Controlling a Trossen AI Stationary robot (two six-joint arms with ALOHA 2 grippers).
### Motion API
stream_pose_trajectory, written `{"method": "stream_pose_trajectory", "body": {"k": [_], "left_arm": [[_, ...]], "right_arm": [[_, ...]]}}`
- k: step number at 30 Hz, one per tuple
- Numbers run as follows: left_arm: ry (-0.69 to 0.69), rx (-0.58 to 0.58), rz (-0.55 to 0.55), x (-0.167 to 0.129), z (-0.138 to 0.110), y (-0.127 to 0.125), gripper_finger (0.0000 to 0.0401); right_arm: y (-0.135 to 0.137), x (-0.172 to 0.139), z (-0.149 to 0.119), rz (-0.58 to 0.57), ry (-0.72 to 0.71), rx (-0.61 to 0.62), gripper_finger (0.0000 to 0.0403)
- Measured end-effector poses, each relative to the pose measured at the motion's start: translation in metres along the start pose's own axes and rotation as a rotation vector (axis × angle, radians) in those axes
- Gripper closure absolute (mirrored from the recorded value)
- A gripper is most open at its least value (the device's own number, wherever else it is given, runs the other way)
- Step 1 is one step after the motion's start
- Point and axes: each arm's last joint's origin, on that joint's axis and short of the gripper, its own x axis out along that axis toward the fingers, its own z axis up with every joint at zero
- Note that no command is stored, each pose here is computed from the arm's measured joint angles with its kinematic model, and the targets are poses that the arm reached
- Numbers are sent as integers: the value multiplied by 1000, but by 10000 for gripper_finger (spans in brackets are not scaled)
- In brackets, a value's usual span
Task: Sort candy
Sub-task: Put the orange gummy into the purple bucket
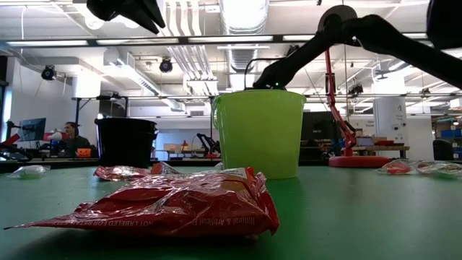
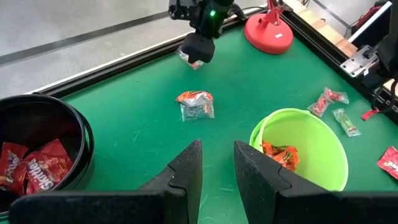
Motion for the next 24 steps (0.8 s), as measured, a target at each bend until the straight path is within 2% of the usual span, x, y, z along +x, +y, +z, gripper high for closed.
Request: {"method": "stream_pose_trajectory", "body": {"k": [6,9,19,24], "left_arm": [[0,12,0,0,0,0,326],[0,13,0,0,0,0,326],[1,14,0,0,0,0,326],[2,15,0,0,0,0,326]], "right_arm": [[-1,7,0,-3,9,-41,206],[-1,8,0,-5,12,-47,237],[-1,4,-1,-2,18,-90,378],[1,-6,-2,0,14,-110,388]]}}
